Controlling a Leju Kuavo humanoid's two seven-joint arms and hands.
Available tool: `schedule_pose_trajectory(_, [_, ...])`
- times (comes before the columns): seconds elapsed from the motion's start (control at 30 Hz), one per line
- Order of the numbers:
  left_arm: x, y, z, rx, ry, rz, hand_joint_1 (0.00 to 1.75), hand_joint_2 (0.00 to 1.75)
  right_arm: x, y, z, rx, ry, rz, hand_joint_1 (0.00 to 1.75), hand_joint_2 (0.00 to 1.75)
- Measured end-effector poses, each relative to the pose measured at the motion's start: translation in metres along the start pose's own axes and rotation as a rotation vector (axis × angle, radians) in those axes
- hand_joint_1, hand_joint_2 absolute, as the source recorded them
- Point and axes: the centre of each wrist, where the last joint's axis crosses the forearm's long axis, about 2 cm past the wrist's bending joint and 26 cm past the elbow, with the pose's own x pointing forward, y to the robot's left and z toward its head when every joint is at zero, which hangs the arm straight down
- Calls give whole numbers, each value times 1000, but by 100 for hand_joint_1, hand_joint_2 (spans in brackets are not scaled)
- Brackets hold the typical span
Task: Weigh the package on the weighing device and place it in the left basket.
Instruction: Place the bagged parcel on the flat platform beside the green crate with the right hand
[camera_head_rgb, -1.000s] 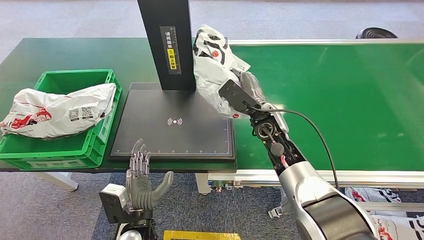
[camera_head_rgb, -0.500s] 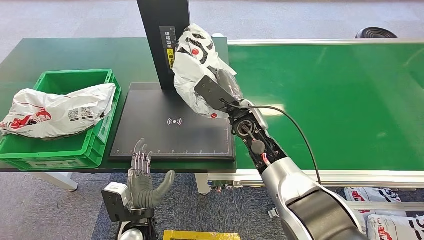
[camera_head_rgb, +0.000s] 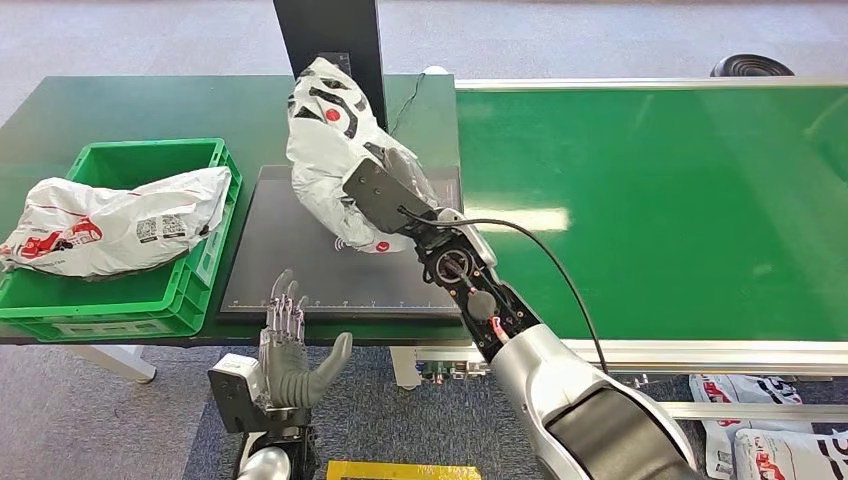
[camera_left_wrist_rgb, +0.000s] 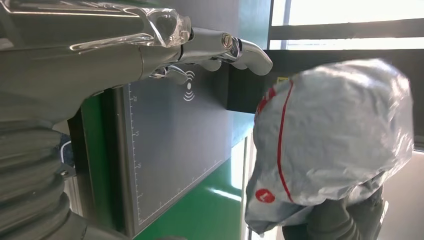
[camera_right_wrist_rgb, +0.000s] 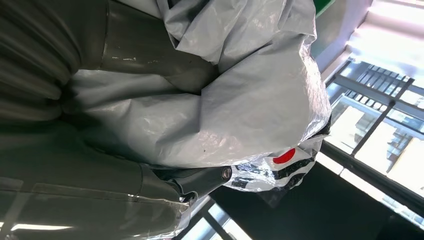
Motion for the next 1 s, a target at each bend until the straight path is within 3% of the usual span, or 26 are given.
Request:
schedule_pose_trajectory(0.4, [-1, -3, -13, -8, 5, -1, 0, 175, 14, 30, 3, 16, 36, -73, 175, 175])
schedule_pose_trajectory(0.43, [-1, -3, -13, -9, 6, -1, 0, 175, 14, 30, 4, 15, 37, -69, 154, 175])
schedule_pose_trajectory(0.53, [-2, -4, -14, -13, 9, 0, 0, 175, 13, 30, 4, 7, 39, -53, 23, 175])
schedule_pose_trajectory(0.57, [-2, -4, -14, -14, 10, 1, 0, 175, 13, 30, 4, 3, 39, -49, 0, 175])
schedule_pose_trajectory(1.0, [-5, -4, -14, -15, 27, -1, 0, 175, 9, 26, 5, -13, 55, -32, 0, 175])
